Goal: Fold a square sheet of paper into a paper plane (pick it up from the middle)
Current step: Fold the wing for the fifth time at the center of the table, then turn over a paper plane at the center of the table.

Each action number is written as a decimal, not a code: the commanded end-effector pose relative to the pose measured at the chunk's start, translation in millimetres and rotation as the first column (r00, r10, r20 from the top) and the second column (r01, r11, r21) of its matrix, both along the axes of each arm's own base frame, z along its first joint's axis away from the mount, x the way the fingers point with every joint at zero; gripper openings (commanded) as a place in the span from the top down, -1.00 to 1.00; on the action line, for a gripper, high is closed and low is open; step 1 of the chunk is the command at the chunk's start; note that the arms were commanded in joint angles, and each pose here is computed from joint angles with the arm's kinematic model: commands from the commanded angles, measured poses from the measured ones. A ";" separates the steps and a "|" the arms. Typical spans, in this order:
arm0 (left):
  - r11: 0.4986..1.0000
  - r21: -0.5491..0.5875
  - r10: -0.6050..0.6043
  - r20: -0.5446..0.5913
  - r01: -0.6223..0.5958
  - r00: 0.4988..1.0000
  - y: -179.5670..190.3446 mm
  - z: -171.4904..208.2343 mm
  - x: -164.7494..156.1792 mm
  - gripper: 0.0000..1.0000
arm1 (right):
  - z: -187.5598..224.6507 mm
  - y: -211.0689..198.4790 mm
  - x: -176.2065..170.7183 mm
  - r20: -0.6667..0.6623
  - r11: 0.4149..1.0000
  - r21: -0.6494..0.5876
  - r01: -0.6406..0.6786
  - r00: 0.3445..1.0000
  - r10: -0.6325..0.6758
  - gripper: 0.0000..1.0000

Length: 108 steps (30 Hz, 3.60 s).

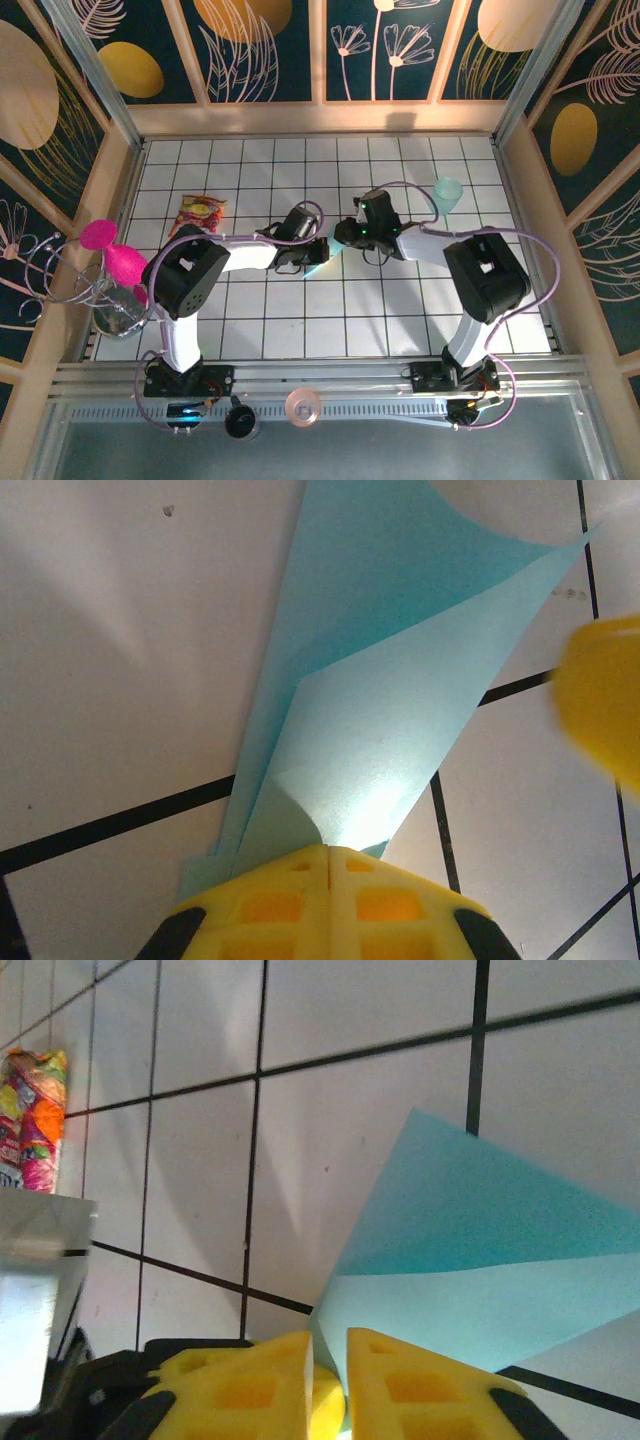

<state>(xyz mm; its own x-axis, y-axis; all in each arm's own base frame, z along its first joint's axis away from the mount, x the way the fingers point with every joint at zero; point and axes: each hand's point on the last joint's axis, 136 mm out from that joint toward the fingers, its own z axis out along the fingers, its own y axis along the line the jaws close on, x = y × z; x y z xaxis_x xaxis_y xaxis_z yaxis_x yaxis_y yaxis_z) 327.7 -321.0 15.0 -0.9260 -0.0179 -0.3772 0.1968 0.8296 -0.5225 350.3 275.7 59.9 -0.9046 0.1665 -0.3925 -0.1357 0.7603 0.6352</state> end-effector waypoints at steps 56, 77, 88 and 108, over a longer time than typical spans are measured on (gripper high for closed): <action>0.992 -0.124 0.049 0.131 -0.033 0.990 13.6 102.9 24.5 0.35 | 45.4 -83.1 52.1 0.104 0.950 -0.088 0.300 0.951 -0.290 0.34; 0.934 0.020 0.344 0.231 -0.358 0.910 149.4 79.9 23.6 -0.96 | -7.5 2.9 3.1 -0.006 0.840 -0.405 0.362 0.917 -0.398 -0.28; 0.941 0.029 0.324 0.212 -0.338 0.922 146.0 69.3 23.5 -0.98 | 1.7 -1.5 -8.5 0.027 0.805 -0.453 0.384 0.908 -0.418 -0.16; 0.943 0.031 0.319 0.196 -0.331 0.927 141.5 67.1 28.3 -0.98 | -13.9 -3.3 -25.1 -0.086 0.844 -0.367 0.392 0.889 -0.450 0.31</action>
<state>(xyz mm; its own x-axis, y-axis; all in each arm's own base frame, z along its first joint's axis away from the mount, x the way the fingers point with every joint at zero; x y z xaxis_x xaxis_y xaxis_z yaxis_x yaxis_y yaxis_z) 347.7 -176.4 75.0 -0.7971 -0.2840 -0.5328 -0.0239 0.8966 -0.4422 325.1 272.2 43.0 -0.8464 0.3901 -0.3624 0.2997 0.9116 0.2814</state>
